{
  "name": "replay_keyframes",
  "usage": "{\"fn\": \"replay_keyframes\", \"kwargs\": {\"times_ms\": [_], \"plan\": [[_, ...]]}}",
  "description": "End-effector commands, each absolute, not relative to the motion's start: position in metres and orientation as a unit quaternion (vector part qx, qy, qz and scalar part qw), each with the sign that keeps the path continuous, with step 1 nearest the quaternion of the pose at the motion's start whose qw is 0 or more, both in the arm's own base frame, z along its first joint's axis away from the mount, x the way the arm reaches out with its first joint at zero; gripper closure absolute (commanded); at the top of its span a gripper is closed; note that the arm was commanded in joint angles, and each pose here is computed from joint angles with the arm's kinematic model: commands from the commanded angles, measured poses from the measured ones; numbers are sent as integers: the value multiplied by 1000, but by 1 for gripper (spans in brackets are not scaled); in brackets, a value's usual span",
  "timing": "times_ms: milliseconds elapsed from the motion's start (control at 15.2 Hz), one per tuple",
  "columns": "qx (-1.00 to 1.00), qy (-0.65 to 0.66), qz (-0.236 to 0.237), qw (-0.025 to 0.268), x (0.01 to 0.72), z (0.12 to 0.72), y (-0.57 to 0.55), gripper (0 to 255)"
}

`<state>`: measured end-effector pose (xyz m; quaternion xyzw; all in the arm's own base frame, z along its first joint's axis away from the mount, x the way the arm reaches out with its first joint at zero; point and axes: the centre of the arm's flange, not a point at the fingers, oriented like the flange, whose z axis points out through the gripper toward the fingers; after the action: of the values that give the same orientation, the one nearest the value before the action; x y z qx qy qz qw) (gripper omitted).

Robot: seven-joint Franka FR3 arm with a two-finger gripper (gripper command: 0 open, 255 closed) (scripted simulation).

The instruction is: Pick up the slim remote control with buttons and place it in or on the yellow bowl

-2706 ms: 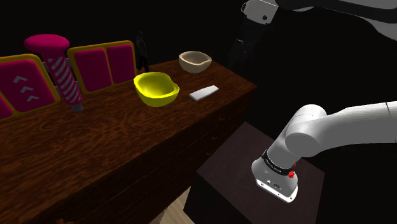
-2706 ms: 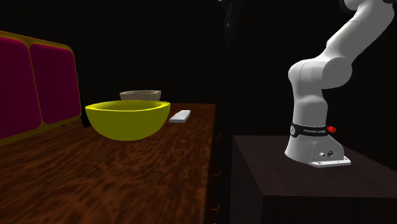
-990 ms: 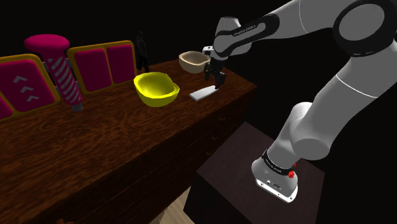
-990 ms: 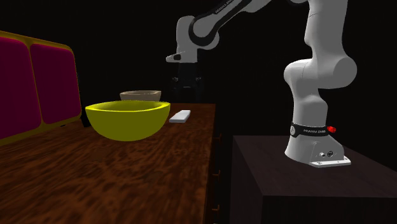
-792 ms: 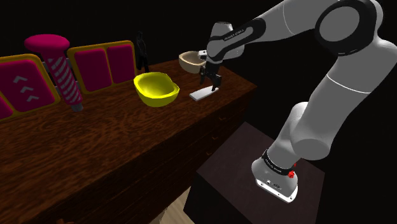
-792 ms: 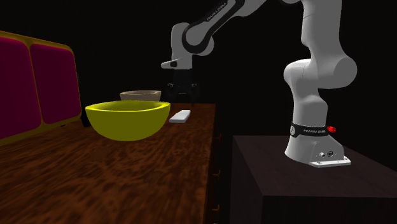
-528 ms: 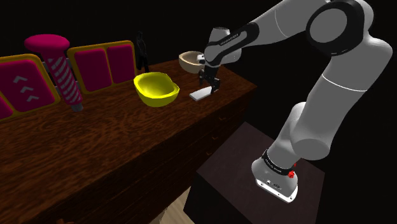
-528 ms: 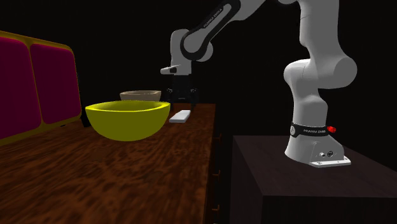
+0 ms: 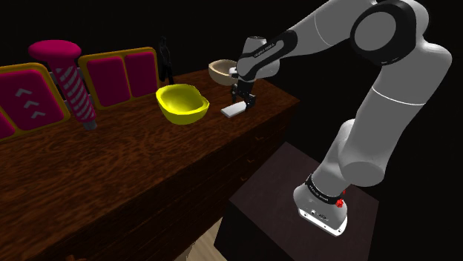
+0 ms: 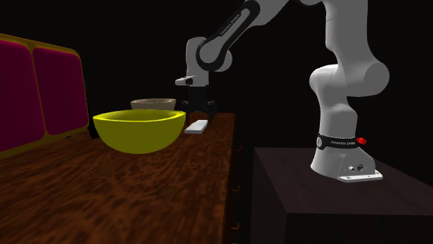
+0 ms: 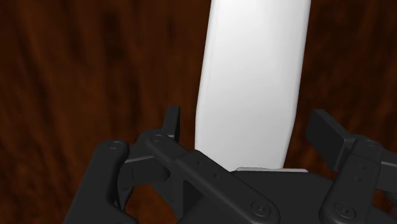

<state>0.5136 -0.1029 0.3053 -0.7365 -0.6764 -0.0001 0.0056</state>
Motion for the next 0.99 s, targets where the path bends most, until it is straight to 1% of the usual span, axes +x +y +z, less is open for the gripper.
{"fn": "replay_keyframes", "kwargs": {"times_ms": [0, 66, 132, 726, 924], "plan": [[-737, -676, 0, 6, 514, 305, -103, 0], [-737, -676, 0, 6, 514, 305, -103, 0], [-737, -676, 0, 6, 514, 305, -103, 255], [-737, -676, 0, 6, 514, 305, -103, 255], [-737, -676, 0, 6, 514, 321, -103, 255]]}}
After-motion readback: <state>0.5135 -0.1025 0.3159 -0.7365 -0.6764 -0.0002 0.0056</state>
